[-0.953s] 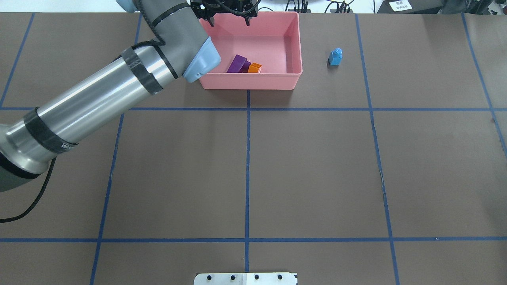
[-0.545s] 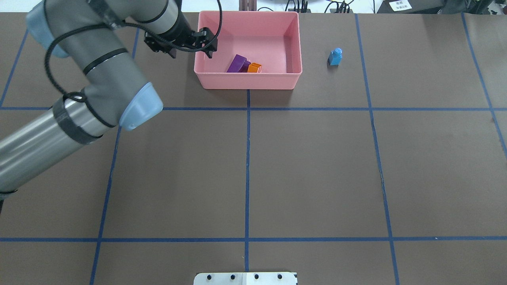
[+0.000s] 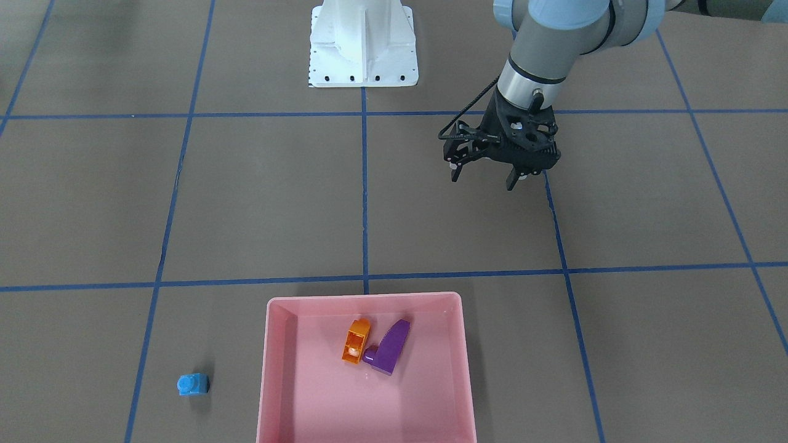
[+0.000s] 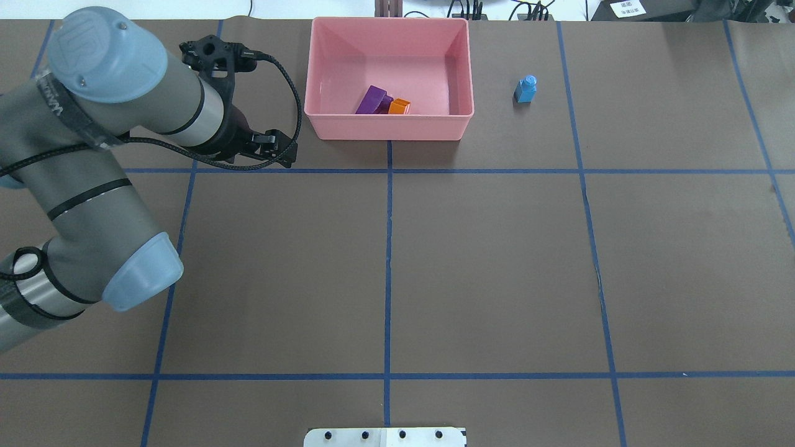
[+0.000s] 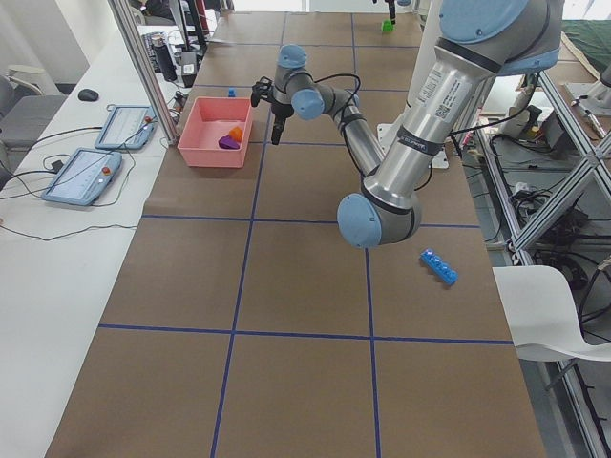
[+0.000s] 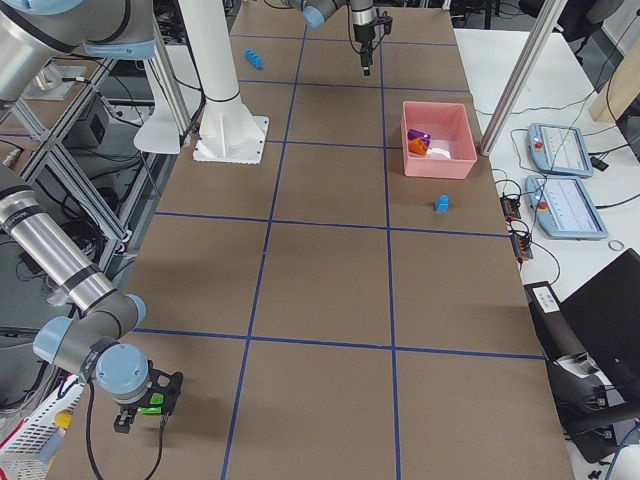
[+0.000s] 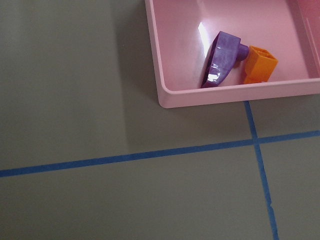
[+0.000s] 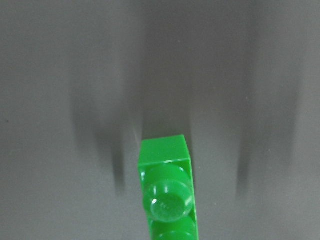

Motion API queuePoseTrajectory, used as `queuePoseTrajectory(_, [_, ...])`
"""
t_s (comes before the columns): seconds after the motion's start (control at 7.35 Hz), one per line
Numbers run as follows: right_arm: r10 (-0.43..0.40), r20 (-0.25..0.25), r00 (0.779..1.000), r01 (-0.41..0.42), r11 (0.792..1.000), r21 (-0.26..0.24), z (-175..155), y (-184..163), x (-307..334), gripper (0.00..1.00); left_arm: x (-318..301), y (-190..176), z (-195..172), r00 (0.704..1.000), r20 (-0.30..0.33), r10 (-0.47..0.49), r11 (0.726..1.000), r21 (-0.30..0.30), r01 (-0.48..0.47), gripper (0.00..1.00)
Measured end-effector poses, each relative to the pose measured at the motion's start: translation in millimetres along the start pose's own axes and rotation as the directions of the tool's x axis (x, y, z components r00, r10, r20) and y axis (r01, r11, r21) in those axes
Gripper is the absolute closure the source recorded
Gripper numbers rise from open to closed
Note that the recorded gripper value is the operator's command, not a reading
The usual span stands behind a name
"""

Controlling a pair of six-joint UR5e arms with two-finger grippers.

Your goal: Put all blocks into box

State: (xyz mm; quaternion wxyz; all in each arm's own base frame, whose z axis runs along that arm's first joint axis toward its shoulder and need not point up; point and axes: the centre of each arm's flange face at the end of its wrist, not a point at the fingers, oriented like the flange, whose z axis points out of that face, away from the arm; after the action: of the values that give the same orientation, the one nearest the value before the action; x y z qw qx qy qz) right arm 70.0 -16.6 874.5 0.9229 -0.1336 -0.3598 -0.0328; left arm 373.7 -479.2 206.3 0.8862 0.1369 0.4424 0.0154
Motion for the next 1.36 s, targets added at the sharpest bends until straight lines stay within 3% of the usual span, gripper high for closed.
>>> queuePoseTrajectory(0.27, [0.004, 0.014, 1.000, -0.004, 1.000, 0.014, 8, -9, 8, 0.17, -20, 25, -2, 1.000, 0.012, 0.006, 1.000, -0.012, -0.006, 0.00])
queuePoseTrajectory(0.41, [0.010, 0.045, 0.999, -0.011, 1.000, 0.019, 11, -11, 8, 0.26, -33, 44, -1, 1.000, 0.022, 0.010, 0.999, -0.031, -0.009, 0.00])
queuePoseTrajectory(0.54, [0.017, 0.084, 0.996, -0.019, 1.000, 0.023, 13, -12, 6, 0.50, -45, 64, -3, 0.999, 0.028, 0.015, 0.999, -0.050, -0.014, 0.00])
queuePoseTrajectory(0.68, [0.025, 0.110, 0.994, -0.028, 0.999, 0.022, 16, -10, 6, 1.00, -58, 82, -4, 0.999, 0.037, 0.020, 0.997, -0.071, -0.017, 0.00])
queuePoseTrajectory(0.95, [0.025, 0.128, 0.991, -0.028, 0.999, 0.025, 18, -8, 6, 1.00, -97, 129, 2, 0.996, 0.088, 0.022, 0.989, -0.144, -0.009, 0.01])
queuePoseTrajectory(1.09, [0.007, 0.139, 0.990, -0.014, 0.999, 0.048, 10, -16, -1, 1.00, -120, 163, 2, 0.993, 0.115, 0.034, 0.980, -0.201, -0.010, 0.01])
queuePoseTrajectory(1.36, [-0.021, 0.150, 0.988, 0.001, 0.992, 0.128, -31, -50, -29, 1.00, -131, 217, 0, 0.988, 0.113, 0.108, 0.954, -0.293, -0.070, 0.01])
